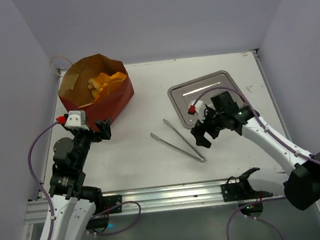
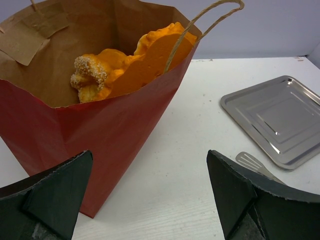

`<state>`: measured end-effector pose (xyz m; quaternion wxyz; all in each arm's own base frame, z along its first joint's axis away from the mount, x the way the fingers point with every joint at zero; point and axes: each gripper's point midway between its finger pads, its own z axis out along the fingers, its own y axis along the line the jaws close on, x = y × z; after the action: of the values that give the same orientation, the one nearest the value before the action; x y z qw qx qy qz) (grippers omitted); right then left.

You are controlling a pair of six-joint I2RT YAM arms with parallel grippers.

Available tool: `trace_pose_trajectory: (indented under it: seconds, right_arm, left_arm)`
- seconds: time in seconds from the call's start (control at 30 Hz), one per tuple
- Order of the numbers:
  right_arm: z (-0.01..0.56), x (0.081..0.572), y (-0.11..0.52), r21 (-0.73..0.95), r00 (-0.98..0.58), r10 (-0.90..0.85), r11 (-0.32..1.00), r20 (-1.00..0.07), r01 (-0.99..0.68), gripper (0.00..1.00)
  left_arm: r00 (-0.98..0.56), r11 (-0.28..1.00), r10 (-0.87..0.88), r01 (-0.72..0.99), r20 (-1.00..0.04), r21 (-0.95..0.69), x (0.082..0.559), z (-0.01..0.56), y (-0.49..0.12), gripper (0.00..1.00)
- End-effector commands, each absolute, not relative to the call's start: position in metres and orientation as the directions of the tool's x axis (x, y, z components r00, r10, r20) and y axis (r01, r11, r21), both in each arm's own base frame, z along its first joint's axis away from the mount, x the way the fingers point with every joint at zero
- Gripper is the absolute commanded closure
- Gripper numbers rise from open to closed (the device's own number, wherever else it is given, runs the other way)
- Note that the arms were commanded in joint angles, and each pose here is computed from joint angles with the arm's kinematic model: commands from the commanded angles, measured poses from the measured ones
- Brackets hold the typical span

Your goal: Take the fake bread out of the paper bag

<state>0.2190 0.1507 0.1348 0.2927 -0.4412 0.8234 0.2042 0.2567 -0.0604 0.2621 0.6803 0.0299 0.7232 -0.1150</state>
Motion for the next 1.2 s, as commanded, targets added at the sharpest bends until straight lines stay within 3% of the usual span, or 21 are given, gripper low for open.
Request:
trace_pose_trajectory:
  seconds: [0.0, 0.23, 0.37, 0.5, 0.77, 0.97, 1.17]
  right_arm:
    - [0.122, 0.232, 0.162, 0.01, -0.45, -0.646, 0.565, -0.617, -0.825, 0.01]
    - [0.102, 0.236, 0.214, 0.018, -0.464, -0.623, 0.585, -0.63, -0.811, 0.01]
    - [0.082, 0.248, 0.227, -0.047, -0.504, -0.639, 0.644, -0.581, -0.763, 0.01]
    - [0.06, 0.242, 0.241, -0.01, -0.51, -0.649, 0.623, -0.565, -0.782, 0.01]
    - [0.035, 0.245, 0.244, -0.091, -0.5, -0.711, 0.615, -0.495, -0.783, 0.02]
    - [0.015, 0.248, 0.245, -0.105, -0.507, -0.746, 0.6, -0.433, -0.793, 0.13]
    - [0.013, 0.239, 0.241, -0.085, -0.49, -0.77, 0.567, -0.409, -0.819, 0.37]
  left_arm:
    - [-0.027, 0.974, -0.1, 0.204, -0.995, -0.104, 0.26, 0.274, -0.059, 0.0]
    - [-0.022, 0.976, -0.092, 0.198, -0.996, -0.094, 0.258, 0.273, -0.058, 0.0]
    - [-0.017, 0.977, -0.091, 0.193, -0.996, -0.093, 0.257, 0.274, -0.056, 0.0]
    - [-0.022, 0.978, -0.087, 0.189, -0.996, -0.09, 0.258, 0.272, -0.056, 0.0]
    - [-0.025, 0.976, -0.085, 0.201, -0.996, -0.088, 0.259, 0.272, -0.058, 0.0]
    - [-0.022, 0.975, -0.084, 0.203, -0.996, -0.087, 0.258, 0.272, -0.058, 0.0]
    - [-0.021, 0.975, -0.084, 0.205, -0.996, -0.087, 0.258, 0.273, -0.058, 0.0]
